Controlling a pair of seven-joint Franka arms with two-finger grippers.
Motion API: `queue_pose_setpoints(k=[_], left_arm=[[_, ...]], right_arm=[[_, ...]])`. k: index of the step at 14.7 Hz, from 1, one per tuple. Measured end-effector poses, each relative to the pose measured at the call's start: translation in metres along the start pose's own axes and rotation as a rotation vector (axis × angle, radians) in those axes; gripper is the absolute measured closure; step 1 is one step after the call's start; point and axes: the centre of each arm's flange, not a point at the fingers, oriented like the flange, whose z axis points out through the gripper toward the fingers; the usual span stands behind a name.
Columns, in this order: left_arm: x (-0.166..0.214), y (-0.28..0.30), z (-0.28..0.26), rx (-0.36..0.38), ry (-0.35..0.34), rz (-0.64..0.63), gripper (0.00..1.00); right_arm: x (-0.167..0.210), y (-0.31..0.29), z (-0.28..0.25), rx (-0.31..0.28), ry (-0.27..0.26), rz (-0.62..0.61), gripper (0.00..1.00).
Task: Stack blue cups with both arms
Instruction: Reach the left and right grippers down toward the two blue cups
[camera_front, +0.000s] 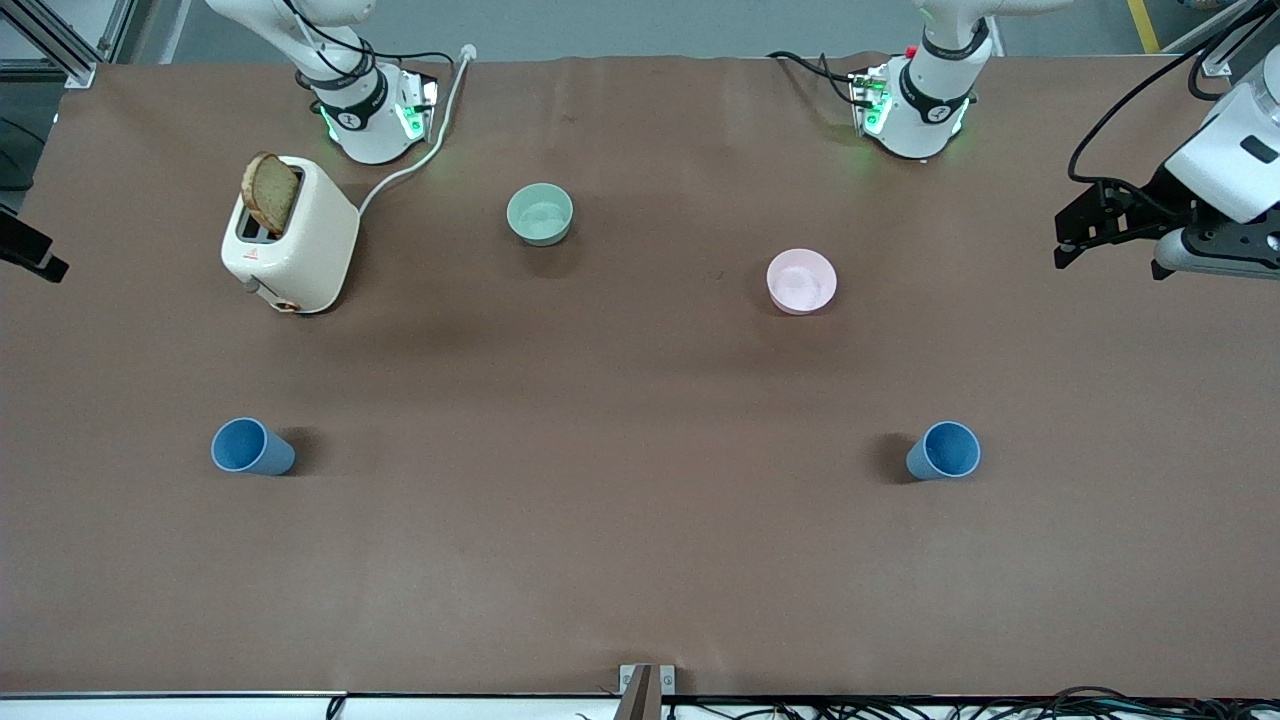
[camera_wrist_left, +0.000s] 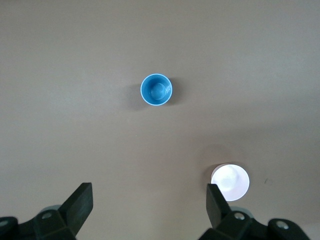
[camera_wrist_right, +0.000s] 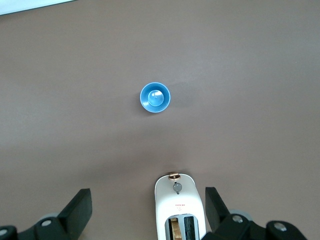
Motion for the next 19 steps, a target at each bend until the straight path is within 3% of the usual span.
queue_pose_setpoints(k=[9,14,17,19], left_arm=[[0.002,-0.003,-0.004,0.000,0.010,-0.006,0.00],[0.028,0.030,0.032,-0.013,-0.009,0.006,0.00],[0.046,0.074,0.063,-0.026,-0.007,-0.004,0.00],[0.059,0.098,0.093,-0.033,-0.019,-0.021,0.00]], right_arm=[[0.002,0.002,-0.002,0.004,0.019,0.004,0.00],[0.003,0.002,0.002,0.004,0.010,0.005,0.00],[0.021,0.002,0.036,-0.001,-0.021,0.005,0.00],[0.050,0.007,0.085,-0.006,-0.036,-0.026,0.00]])
